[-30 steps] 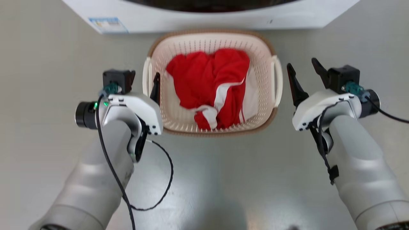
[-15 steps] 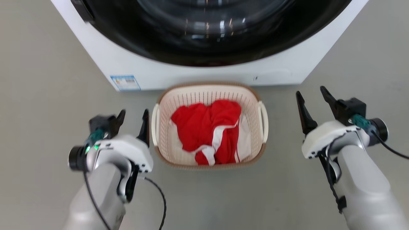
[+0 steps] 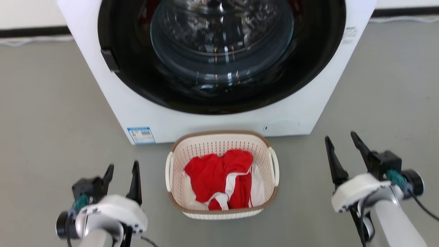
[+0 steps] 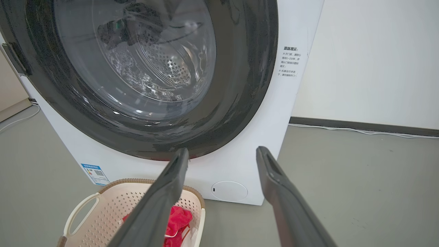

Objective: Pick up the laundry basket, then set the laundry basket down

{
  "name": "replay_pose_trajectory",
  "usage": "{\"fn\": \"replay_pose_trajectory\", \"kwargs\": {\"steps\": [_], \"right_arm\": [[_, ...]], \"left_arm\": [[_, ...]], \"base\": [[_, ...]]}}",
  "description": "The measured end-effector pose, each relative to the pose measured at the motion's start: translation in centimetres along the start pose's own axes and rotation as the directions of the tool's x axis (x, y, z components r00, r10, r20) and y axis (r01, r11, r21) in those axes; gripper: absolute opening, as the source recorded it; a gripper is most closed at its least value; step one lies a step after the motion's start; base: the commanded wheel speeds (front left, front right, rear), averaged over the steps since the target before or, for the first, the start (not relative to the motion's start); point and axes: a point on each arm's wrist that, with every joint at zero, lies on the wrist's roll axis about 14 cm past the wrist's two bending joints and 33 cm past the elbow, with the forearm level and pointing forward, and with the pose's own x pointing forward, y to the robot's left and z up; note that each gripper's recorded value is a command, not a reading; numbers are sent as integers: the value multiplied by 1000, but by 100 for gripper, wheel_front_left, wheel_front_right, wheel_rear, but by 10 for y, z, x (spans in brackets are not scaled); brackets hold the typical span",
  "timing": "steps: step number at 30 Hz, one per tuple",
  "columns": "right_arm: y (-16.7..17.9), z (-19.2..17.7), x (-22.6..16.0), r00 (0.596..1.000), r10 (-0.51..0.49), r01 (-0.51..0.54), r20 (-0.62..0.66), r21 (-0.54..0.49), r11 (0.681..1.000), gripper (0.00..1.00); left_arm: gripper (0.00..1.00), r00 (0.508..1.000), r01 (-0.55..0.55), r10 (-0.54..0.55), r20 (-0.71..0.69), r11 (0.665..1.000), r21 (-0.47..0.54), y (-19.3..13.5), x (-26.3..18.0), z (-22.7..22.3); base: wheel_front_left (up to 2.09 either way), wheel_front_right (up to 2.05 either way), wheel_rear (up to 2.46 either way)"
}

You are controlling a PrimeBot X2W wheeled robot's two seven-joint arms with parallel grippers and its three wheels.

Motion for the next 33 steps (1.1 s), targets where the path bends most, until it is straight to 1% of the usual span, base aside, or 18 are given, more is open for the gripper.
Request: {"fn": "replay_pose_trajectory", "kwargs": {"steps": [7,15,19,26,27,31,33], "right_arm": [[-7,9,-30,999,-29,29,43,2,1000,100],[-11,3,-58,998,-49,49,42,5,999,100],[-12,0,-65,997,-61,60,39,12,998,100],[-3,0,-66,998,-52,50,42,29,998,100],[-3,-2,-66,998,-50,49,39,31,998,0],[3,-25,-75,998,-46,48,-32,52,998,0],[4,-33,-79,997,-50,54,-59,70,996,0]], "left_arm": [[100,1000,-2,2,30,1000,-5,7,-30,3],[100,999,-17,18,48,1000,-19,11,-56,2],[100,998,-39,40,56,999,-28,17,-63,2],[100,994,-61,65,84,997,-48,21,-66,9],[0,994,-68,72,82,997,-44,22,-67,9],[0,996,-92,93,6,994,-51,26,-77,-18],[0,995,-101,100,-16,993,-68,28,-79,-24]], "base": [[0,0,0],[0,0,0],[0,0,0],[0,0,0],[0,0,0],[0,0,0],[0,0,0]]}}
